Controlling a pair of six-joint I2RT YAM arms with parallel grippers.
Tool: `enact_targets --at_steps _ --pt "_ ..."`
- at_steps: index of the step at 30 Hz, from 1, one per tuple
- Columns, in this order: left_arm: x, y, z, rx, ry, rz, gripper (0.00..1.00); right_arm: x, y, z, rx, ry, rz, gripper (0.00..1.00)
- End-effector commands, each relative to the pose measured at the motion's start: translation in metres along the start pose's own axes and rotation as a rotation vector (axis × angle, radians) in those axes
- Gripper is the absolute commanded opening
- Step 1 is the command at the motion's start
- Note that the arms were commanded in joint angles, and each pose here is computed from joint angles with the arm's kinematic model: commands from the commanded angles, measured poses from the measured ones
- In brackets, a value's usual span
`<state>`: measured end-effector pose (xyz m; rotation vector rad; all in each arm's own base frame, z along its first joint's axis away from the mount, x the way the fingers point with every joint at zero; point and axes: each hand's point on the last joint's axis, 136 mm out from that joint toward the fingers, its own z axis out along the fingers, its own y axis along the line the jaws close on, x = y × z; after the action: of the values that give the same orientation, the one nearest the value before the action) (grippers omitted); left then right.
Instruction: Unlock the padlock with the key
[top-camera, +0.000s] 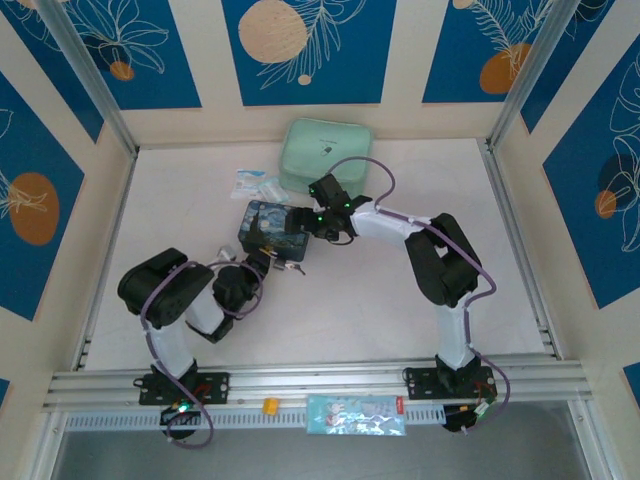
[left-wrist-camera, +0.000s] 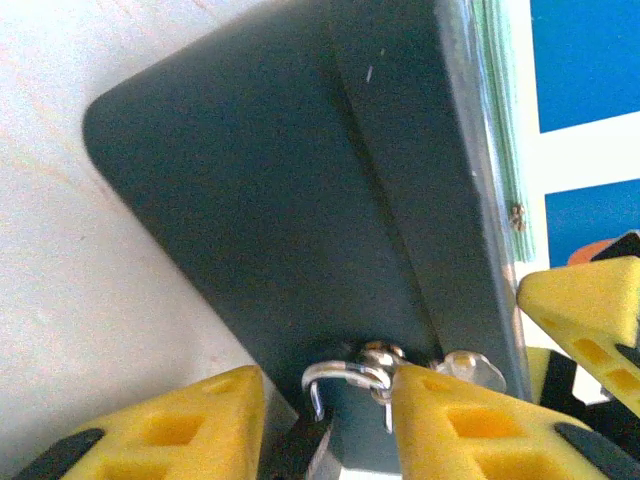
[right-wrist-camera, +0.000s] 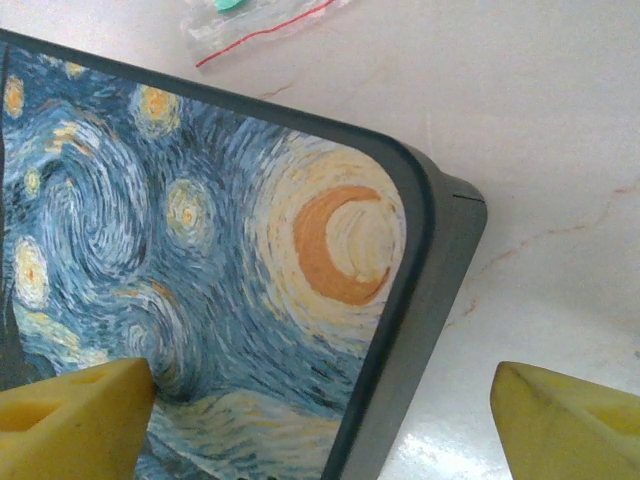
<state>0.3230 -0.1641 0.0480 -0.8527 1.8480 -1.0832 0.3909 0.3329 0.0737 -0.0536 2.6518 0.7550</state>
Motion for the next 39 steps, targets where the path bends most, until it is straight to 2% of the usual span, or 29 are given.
enact_targets --at_steps 1,6,11,17,20,24,30,37,39 --pt "-0.010 0.003 -0.012 0.003 -0.006 0.022 0.41 -0.004 -0.006 -0.026 0.003 -0.034 -0.095 0.89" --pt "-0.017 -0.002 -0.014 0.030 0.010 -0.001 0.44 -0.004 0.003 -0.064 -0.026 -0.052 -0.265 0.90" --pt "-0.038 -0.009 -0.017 0.033 -0.020 -0.010 0.45 0.043 0.029 -0.075 -0.060 0.047 -0.467 0.88" --pt "-0.067 -0.022 -0.029 -0.083 -0.051 0.095 0.48 0.100 0.066 -0.057 -0.038 0.180 -0.726 0.84" --pt "-0.094 -0.034 -0.046 -0.157 -0.113 0.182 0.58 0.112 0.072 -0.037 0.016 0.234 -0.809 0.84" --pt "-0.122 -0.047 -0.052 -0.159 -0.143 0.236 0.61 0.111 0.073 -0.016 0.057 0.267 -0.879 0.84" --pt "-0.140 -0.053 -0.018 -0.101 -0.061 0.209 0.62 0.105 0.063 0.010 0.162 0.288 -1.011 0.82" --pt "-0.138 -0.066 0.034 -0.010 0.073 0.216 0.61 0.099 0.045 0.034 0.300 0.285 -1.129 0.81" --pt "-0.136 -0.068 0.046 0.009 0.101 0.220 0.61 0.099 0.042 0.037 0.300 0.278 -1.127 0.81"
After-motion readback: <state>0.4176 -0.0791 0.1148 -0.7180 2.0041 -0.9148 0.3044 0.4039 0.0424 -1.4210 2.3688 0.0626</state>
